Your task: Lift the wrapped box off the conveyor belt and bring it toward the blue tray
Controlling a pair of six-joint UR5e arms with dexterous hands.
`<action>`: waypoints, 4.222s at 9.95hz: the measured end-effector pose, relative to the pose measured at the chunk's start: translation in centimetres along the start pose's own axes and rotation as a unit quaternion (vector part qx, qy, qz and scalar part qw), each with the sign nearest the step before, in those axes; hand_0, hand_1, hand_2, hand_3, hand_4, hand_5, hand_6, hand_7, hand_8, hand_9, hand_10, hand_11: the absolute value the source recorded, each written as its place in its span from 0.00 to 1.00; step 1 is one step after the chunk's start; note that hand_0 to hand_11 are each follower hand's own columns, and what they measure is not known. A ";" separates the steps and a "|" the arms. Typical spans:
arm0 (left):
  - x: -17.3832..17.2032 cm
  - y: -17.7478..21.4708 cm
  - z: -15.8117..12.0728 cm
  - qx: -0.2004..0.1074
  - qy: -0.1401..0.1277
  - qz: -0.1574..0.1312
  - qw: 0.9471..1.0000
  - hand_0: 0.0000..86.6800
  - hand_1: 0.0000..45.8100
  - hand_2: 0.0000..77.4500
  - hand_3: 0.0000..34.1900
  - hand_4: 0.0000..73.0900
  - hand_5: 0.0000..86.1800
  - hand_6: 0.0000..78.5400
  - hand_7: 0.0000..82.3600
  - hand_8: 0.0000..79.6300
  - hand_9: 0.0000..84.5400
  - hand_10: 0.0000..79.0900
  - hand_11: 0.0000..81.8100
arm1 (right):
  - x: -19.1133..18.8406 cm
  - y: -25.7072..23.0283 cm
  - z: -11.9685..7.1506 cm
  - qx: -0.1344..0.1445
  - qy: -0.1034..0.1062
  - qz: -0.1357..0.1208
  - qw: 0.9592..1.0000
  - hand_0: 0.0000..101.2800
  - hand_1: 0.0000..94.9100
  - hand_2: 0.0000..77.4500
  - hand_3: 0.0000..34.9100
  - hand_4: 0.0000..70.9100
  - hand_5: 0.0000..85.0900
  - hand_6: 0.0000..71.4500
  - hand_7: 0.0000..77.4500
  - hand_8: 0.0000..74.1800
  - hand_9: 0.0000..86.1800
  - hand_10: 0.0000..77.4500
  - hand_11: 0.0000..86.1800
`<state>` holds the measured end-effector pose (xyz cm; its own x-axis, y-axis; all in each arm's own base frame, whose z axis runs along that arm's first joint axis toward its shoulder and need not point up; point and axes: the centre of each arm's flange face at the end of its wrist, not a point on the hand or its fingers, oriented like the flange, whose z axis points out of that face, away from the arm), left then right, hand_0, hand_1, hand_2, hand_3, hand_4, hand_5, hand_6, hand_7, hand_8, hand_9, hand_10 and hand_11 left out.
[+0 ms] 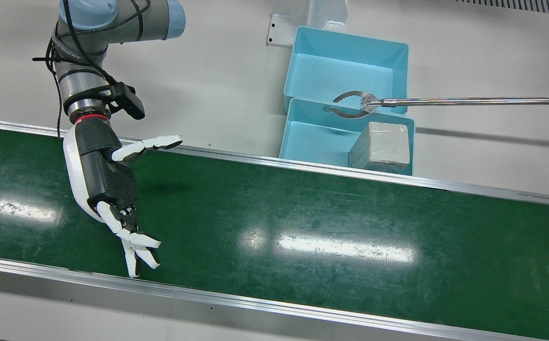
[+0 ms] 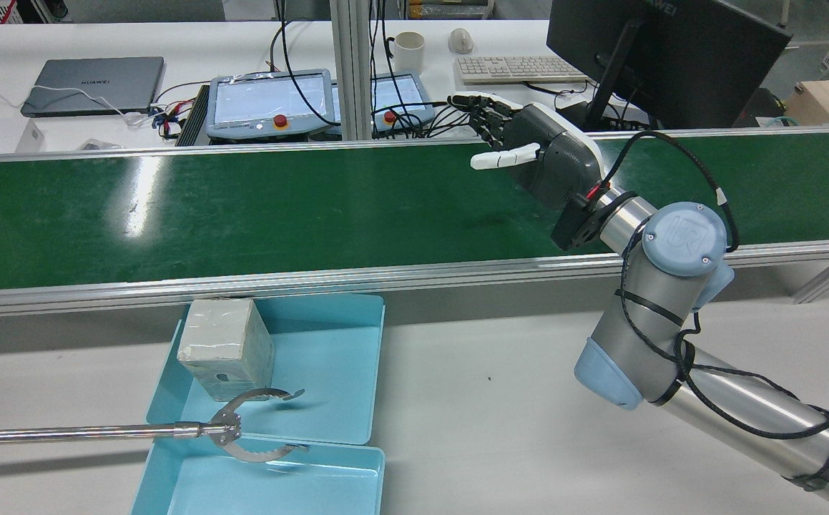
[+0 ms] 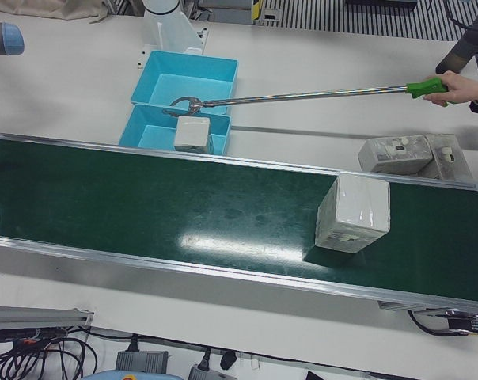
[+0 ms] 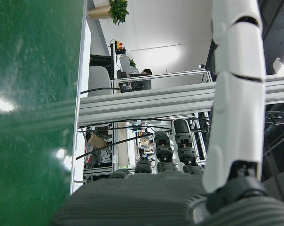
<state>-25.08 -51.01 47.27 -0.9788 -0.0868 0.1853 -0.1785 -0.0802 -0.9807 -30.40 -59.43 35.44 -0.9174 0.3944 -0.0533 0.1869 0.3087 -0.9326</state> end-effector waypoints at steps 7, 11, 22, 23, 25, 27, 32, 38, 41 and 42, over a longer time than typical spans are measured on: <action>0.0 0.0 0.0 0.000 0.000 0.000 1.000 0.00 0.00 0.01 0.00 0.00 0.01 0.01 0.01 0.01 0.00 0.01 0.01 | -0.1 -0.2 -0.1 0.002 -0.002 0.001 1.000 0.47 0.15 0.13 0.00 0.17 0.25 0.06 0.06 0.00 0.03 0.00 0.01; 0.0 0.0 0.0 0.000 0.000 0.000 1.000 0.00 0.00 0.01 0.00 0.00 0.01 0.01 0.01 0.01 0.01 0.01 0.01 | -0.1 -0.2 -0.1 0.002 -0.002 0.001 1.000 0.47 0.15 0.13 0.00 0.17 0.25 0.06 0.06 0.00 0.03 0.00 0.01; 0.0 0.0 0.0 0.000 0.000 0.000 1.000 0.00 0.00 0.01 0.00 0.00 0.01 0.01 0.01 0.01 0.01 0.01 0.01 | -0.2 -0.4 -0.4 0.003 -0.002 0.001 1.000 0.47 0.15 0.13 0.00 0.15 0.25 0.06 0.06 0.00 0.04 0.00 0.01; 0.0 0.0 0.0 0.000 0.000 0.000 1.000 0.00 0.00 0.01 0.00 0.00 0.01 0.01 0.01 0.01 0.00 0.01 0.01 | -0.2 -0.4 -0.4 0.003 -0.002 0.001 1.000 0.47 0.15 0.13 0.00 0.15 0.25 0.06 0.06 0.00 0.04 0.00 0.01; 0.0 0.0 0.0 0.000 0.000 0.000 1.000 0.00 0.00 0.01 0.00 0.00 0.01 0.01 0.01 0.01 0.01 0.01 0.01 | -0.2 -0.4 -0.5 0.003 -0.002 0.001 1.000 0.47 0.15 0.13 0.00 0.15 0.25 0.06 0.06 0.00 0.03 0.00 0.01; 0.0 0.0 0.0 0.000 0.000 0.000 1.000 0.00 0.00 0.01 0.00 0.00 0.01 0.01 0.01 0.01 0.01 0.01 0.01 | -0.2 -0.6 -0.6 0.005 -0.003 0.000 1.000 0.47 0.15 0.12 0.00 0.15 0.25 0.06 0.06 0.00 0.03 0.00 0.01; 0.0 0.0 0.0 0.000 0.000 0.000 1.000 0.00 0.00 0.01 0.00 0.00 0.01 0.01 0.01 0.01 0.01 0.01 0.01 | -0.3 -0.8 -0.8 0.007 -0.005 0.000 1.000 0.47 0.14 0.12 0.00 0.16 0.25 0.06 0.06 0.00 0.03 0.00 0.01; 0.0 0.0 0.0 0.000 0.000 0.000 1.000 0.00 0.00 0.01 0.00 0.00 0.01 0.01 0.01 0.01 0.01 0.01 0.01 | -0.3 -1.2 -0.9 0.010 -0.004 -0.001 1.000 0.47 0.14 0.12 0.00 0.18 0.25 0.06 0.06 0.00 0.03 0.00 0.01; 0.0 0.0 0.0 0.000 0.000 0.000 1.000 0.00 0.00 0.01 0.00 0.00 0.01 0.01 0.01 0.01 0.00 0.01 0.01 | -0.2 -1.3 -0.9 0.012 -0.004 -0.002 1.000 0.47 0.14 0.12 0.00 0.18 0.25 0.06 0.07 0.00 0.03 0.00 0.01; 0.0 0.0 0.0 0.000 0.000 0.000 1.000 0.00 0.00 0.01 0.00 0.00 0.01 0.01 0.01 0.01 0.00 0.01 0.01 | -0.2 -1.3 -0.9 0.012 -0.004 -0.002 1.000 0.47 0.14 0.12 0.00 0.18 0.25 0.06 0.07 0.00 0.03 0.00 0.01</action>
<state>-25.08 -51.01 47.27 -0.9788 -0.0868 0.1853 -0.1785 -0.0802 -0.9807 -30.19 -59.12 37.04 -0.9207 0.3868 -0.0522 0.1748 0.2892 -0.9412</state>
